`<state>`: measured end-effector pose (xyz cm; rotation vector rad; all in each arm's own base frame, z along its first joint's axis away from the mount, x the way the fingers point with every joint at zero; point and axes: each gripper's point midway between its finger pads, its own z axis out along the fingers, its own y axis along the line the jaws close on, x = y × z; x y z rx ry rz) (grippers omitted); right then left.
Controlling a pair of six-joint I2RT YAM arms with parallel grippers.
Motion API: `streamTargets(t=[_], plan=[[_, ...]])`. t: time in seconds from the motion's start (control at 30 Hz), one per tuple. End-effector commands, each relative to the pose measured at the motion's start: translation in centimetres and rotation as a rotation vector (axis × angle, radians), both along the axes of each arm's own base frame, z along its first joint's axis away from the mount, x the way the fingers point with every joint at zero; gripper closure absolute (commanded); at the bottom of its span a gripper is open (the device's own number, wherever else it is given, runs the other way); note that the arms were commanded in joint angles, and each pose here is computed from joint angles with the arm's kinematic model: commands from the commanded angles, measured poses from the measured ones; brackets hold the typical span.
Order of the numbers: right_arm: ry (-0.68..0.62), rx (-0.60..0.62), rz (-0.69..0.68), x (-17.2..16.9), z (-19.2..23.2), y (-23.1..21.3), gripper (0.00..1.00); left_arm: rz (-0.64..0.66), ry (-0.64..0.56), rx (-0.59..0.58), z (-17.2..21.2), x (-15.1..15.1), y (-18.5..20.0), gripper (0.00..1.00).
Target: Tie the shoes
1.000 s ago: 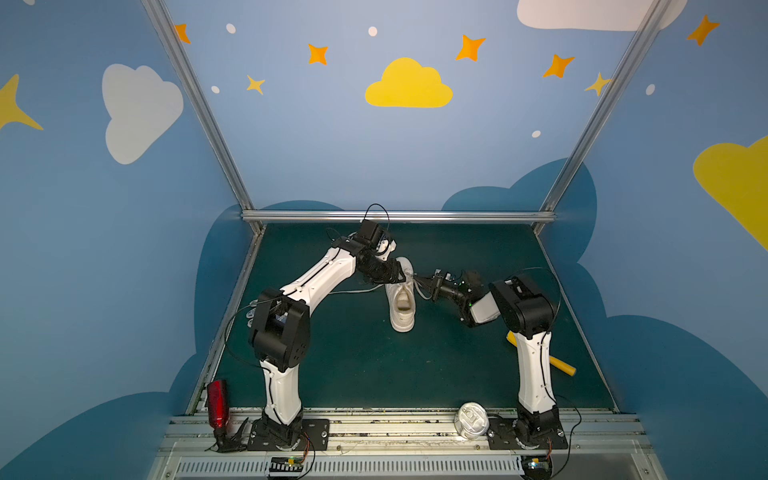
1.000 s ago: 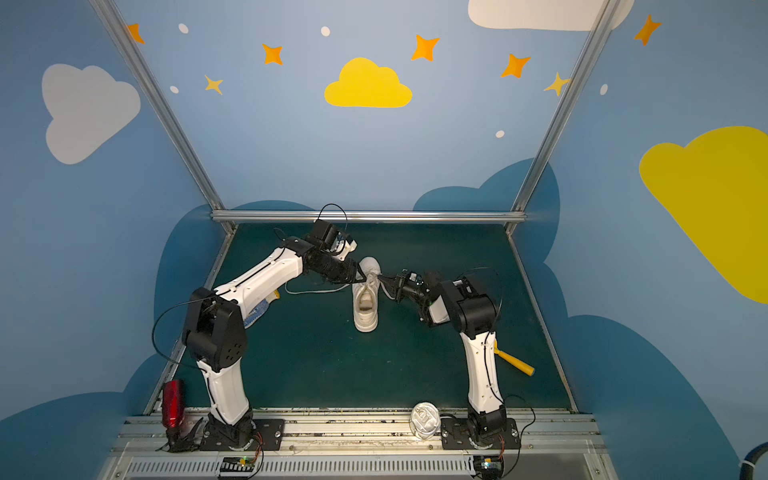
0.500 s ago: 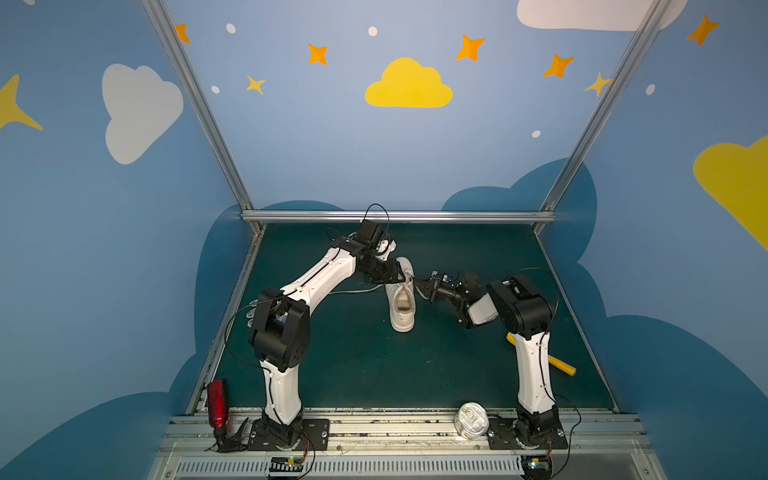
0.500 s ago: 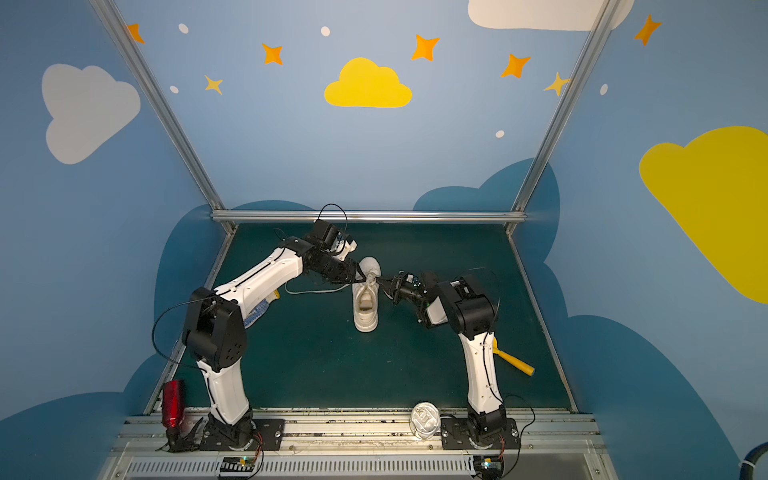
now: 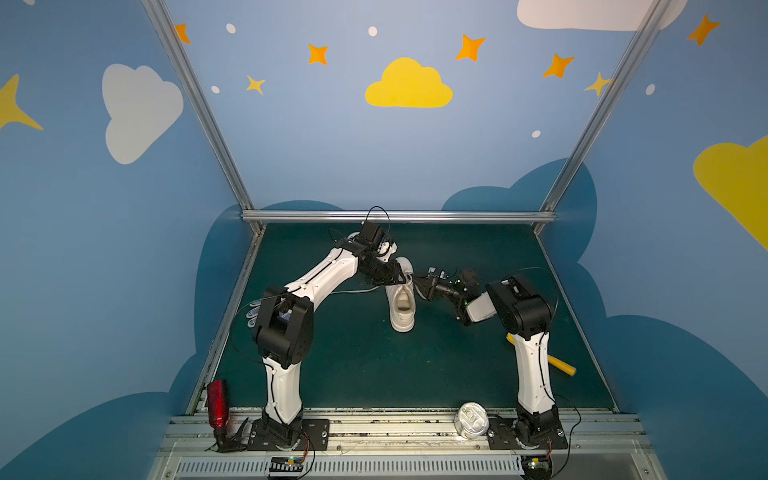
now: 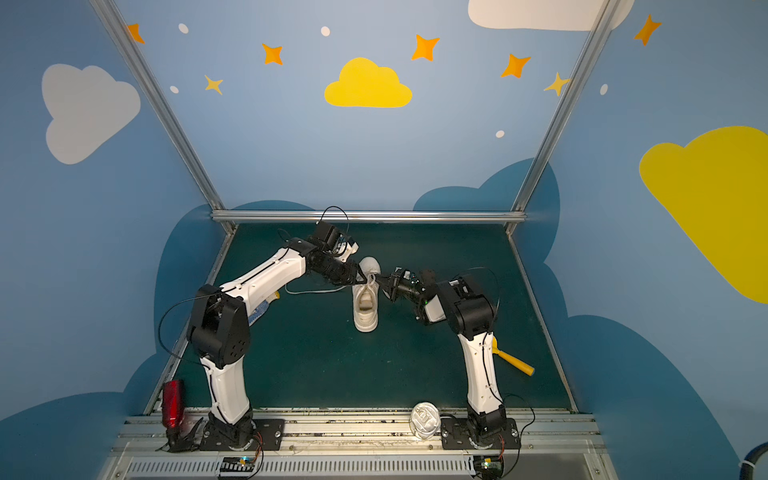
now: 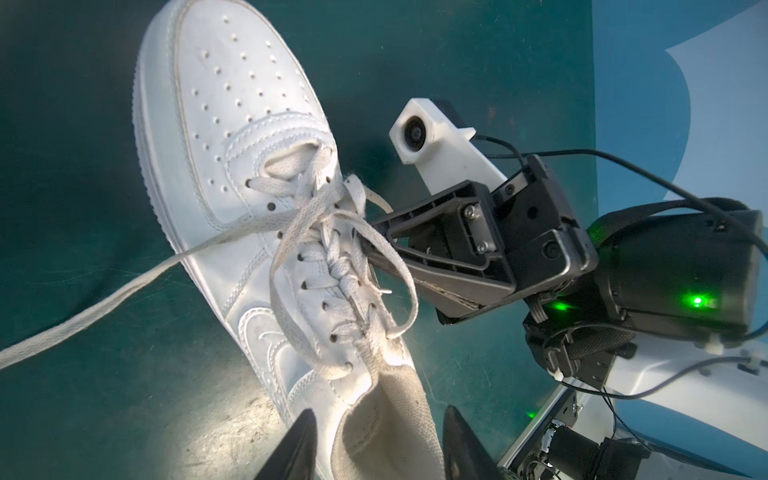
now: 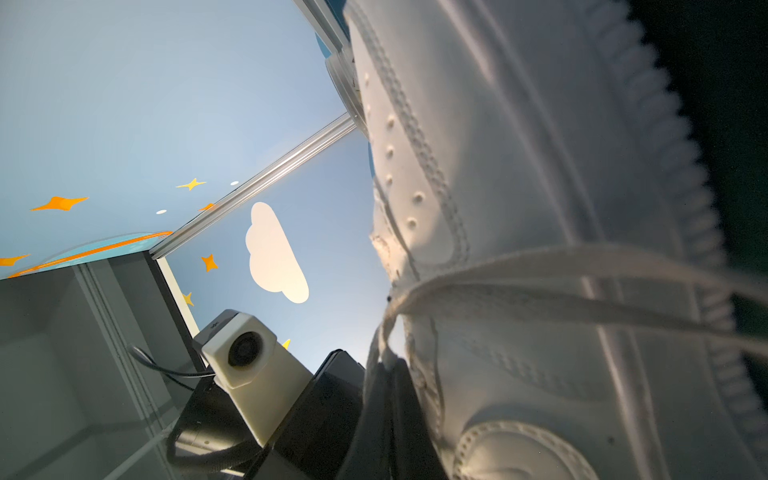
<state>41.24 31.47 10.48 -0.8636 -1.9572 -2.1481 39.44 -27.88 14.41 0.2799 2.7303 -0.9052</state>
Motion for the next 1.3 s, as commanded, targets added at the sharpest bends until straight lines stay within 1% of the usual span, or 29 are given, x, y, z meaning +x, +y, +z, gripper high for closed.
streamTargets(t=[0.0,0.33,0.47,0.73,0.93,1.1,1.27], plan=[[-0.073,0.038,0.025,-0.3,3.1,0.5,1.0,-0.006,-0.007,-0.032,0.5,0.5,-0.5,0.52],[-0.095,0.059,0.03,-0.1,4.8,0.8,1.0,-0.002,-0.017,-0.069,0.6,1.4,-0.6,0.58],[-0.102,0.065,0.032,-0.2,5.3,0.8,1.0,0.0,-0.019,-0.09,0.7,1.9,-0.7,0.59],[-0.098,0.067,0.033,-0.2,5.3,0.8,1.0,-0.023,-0.016,-0.145,0.5,2.6,-1.6,0.65],[-0.099,0.07,0.033,-0.2,5.5,0.8,1.0,-0.045,-0.018,-0.184,0.3,2.8,-2.4,0.66],[-0.097,0.07,0.034,-0.2,5.5,0.8,1.0,-0.046,-0.047,-0.187,-0.1,3.1,-2.2,0.66],[-0.1,0.073,0.032,-0.1,5.7,0.8,1.0,-0.045,-0.045,-0.182,-0.7,3.3,-2.1,0.68]])
